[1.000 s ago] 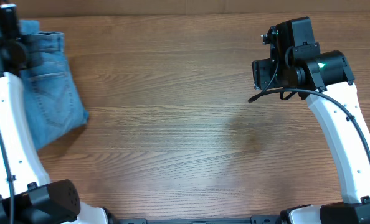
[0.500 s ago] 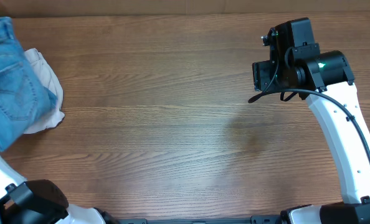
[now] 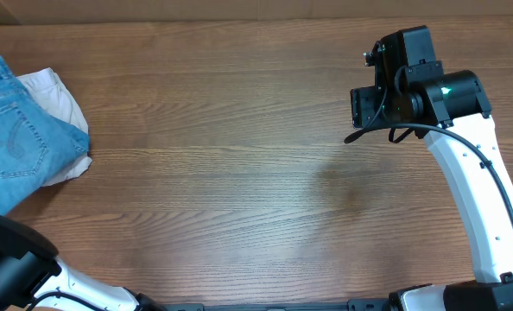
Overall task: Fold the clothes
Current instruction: 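Carry the jeans with the left gripper onto the left clothes stack, then release the jeans on the stack and lift the left gripper away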
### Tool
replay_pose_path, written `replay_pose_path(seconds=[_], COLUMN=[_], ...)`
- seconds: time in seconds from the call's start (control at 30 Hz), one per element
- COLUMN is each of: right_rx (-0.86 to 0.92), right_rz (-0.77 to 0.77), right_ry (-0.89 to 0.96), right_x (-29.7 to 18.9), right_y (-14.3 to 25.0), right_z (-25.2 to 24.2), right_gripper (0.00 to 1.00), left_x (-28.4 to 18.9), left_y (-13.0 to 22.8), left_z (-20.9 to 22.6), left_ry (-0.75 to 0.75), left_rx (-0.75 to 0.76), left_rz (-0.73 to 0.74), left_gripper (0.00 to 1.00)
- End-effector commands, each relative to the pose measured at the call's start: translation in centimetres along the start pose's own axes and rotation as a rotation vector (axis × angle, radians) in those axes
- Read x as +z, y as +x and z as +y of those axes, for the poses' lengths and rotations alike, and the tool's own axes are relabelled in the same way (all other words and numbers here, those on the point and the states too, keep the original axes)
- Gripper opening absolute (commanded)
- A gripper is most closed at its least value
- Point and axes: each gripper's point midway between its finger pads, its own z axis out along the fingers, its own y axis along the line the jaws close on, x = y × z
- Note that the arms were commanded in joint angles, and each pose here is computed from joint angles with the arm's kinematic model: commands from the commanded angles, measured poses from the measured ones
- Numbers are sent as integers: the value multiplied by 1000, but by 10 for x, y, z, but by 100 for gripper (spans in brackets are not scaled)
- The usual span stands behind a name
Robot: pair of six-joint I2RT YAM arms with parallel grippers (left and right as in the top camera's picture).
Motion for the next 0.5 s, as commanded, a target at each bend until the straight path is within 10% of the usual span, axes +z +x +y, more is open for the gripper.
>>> replay_pose_path(seconds=[0.0,0.23,0.47], right_rx=[15,15,15], right_rz=[-12,-11,-17], right_ry=[-1,-1,-1], right_x=[-3,-3,-3], right_y=[-2,-2,-4], right_z=[-1,-1,-1], right_gripper=[69,69,69], left_x=[-4,-8,-82], left_y=[-12,-1,-45], left_z=[22,73,50], left_ry=[-14,-122,31], left_rx=[-81,-360,-396], left_rz=[-40,-33,-173], left_gripper=[13,85,94])
